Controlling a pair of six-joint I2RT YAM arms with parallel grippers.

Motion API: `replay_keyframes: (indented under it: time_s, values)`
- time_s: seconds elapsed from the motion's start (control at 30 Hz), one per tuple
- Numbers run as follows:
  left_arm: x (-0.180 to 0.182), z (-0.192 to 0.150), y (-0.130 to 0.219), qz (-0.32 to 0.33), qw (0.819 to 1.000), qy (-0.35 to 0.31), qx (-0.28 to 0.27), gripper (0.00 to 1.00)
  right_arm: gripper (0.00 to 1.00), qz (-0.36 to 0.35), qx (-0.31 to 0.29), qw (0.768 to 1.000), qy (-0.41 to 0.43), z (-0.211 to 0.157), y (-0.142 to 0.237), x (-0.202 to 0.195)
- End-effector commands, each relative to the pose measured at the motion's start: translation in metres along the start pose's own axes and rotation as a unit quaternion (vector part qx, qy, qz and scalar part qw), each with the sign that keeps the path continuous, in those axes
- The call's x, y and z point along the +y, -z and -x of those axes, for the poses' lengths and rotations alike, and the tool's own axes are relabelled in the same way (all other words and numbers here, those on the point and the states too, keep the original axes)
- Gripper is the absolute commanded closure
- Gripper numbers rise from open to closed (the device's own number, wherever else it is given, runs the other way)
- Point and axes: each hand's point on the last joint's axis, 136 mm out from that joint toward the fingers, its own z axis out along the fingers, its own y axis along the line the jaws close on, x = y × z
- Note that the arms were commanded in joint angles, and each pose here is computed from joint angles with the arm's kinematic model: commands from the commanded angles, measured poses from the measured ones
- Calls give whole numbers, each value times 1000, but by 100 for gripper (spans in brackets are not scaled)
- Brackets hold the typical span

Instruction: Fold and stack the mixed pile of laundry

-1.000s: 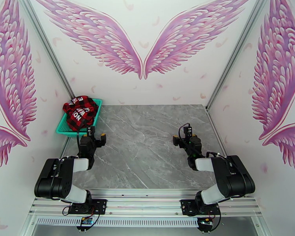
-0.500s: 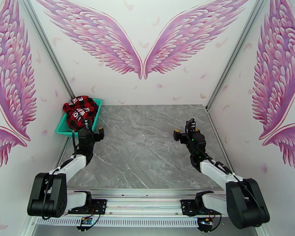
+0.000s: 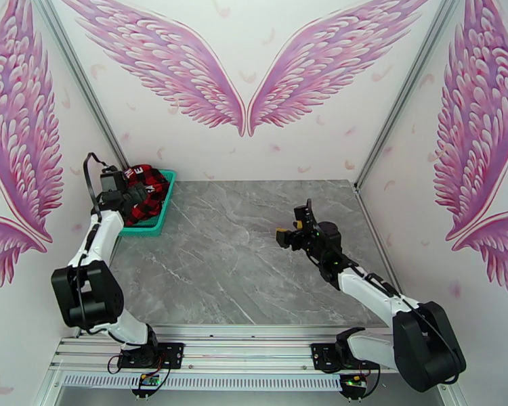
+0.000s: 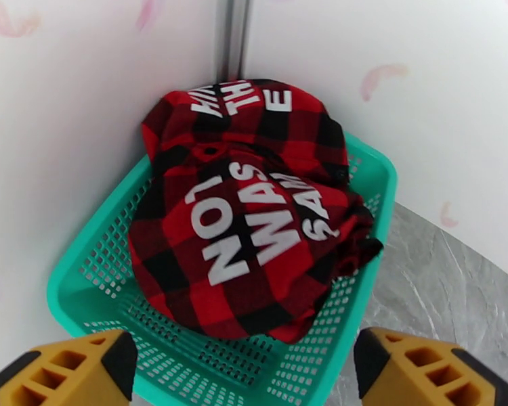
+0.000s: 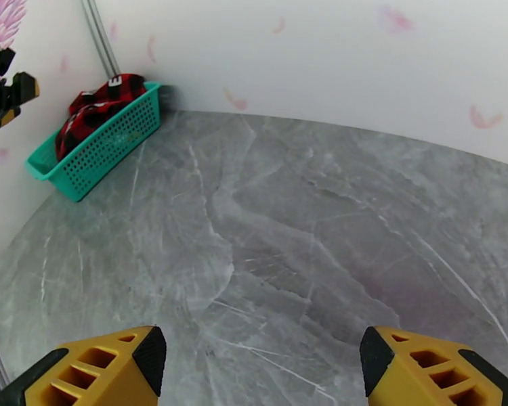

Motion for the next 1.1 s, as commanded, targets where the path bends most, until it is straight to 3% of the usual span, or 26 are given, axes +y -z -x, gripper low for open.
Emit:
replay_keyframes:
  time_s: [0.0, 0.1, 0.3, 0.4, 0.47, 0.53, 0.67, 0.9, 1.07]
  values:
    - [9, -17, -28, 15, 997, 13, 74, 15, 22, 28, 21, 999, 15, 0, -9, 15]
    - [13, -26, -64, 30, 993, 18, 112, 20, 24, 39, 38, 998, 24, -7, -15, 24]
    - [7, -55, -113, 23, 987, 35, 155, 15, 26, 54, 58, 996, 37, -15, -22, 36]
    - [1, -67, -128, 8, 985, 47, 167, 32, 27, 64, 68, 995, 38, -18, -24, 41]
    - [-1, -68, -130, 2, 985, 55, 162, 58, 27, 73, 73, 994, 38, -20, -24, 45]
    - [-1, -62, -127, -1, 988, 62, 141, 74, 28, 78, 74, 993, 39, -19, -23, 49]
    - [-8, -34, -112, -27, 993, 63, 98, 99, 28, 85, 72, 993, 38, -16, -22, 53]
    - [-33, 30, -57, -96, 994, 55, 26, 100, 30, 71, 71, 995, 28, -5, -23, 51]
    - [-77, 106, 36, -208, 975, 36, -73, 100, 20, -35, 65, 997, -6, 16, -21, 19]
